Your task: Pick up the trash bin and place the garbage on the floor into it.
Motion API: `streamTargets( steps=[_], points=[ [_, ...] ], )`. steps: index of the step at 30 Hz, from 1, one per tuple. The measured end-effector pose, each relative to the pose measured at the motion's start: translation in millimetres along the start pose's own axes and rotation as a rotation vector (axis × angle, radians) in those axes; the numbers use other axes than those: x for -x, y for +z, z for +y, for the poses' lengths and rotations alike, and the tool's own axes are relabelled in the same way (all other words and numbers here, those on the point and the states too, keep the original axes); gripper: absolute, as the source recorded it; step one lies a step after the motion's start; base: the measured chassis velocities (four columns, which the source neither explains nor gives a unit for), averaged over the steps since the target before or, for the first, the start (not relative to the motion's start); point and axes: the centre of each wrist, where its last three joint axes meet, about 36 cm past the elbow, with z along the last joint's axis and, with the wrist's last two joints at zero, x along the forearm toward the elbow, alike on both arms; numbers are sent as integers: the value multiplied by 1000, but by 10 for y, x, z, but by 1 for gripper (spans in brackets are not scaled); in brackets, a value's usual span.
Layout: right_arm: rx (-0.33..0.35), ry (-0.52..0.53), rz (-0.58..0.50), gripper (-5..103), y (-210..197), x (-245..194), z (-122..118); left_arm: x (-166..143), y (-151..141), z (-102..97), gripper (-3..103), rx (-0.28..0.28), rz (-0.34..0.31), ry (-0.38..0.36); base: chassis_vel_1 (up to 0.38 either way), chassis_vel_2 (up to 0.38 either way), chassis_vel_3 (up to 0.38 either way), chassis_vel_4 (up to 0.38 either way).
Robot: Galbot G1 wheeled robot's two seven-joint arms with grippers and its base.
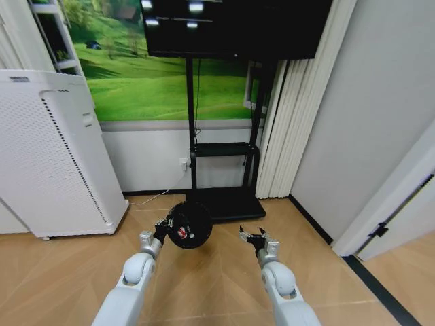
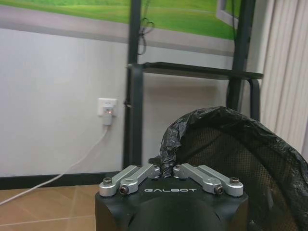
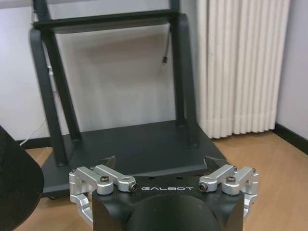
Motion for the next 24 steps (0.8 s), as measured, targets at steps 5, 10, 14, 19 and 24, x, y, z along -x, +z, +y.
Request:
streamTargets(
  steps=[5, 10, 14, 19, 24],
  points=[
    [107, -53, 147, 100, 288, 18, -14, -1, 13, -28, 6, -5, 1, 1, -322, -309, 285, 284],
    [184, -33, 322, 100, 701, 66, 16, 0, 4, -55, 6, -7, -3, 3, -101, -135, 94, 64],
    [205, -3, 469, 100, 1156, 193, 7, -1, -12, -70, 6, -4, -6, -2, 64, 63, -41, -24],
    [203, 17, 515, 100, 1399, 384, -45, -20, -32, -84, 6, -3, -11, -3, 55, 49, -39, -38],
    [144, 42, 516, 100, 1574, 600, -171, -91, -27, -74, 6, 0, -8, -8, 0, 0, 0, 0]
  ],
)
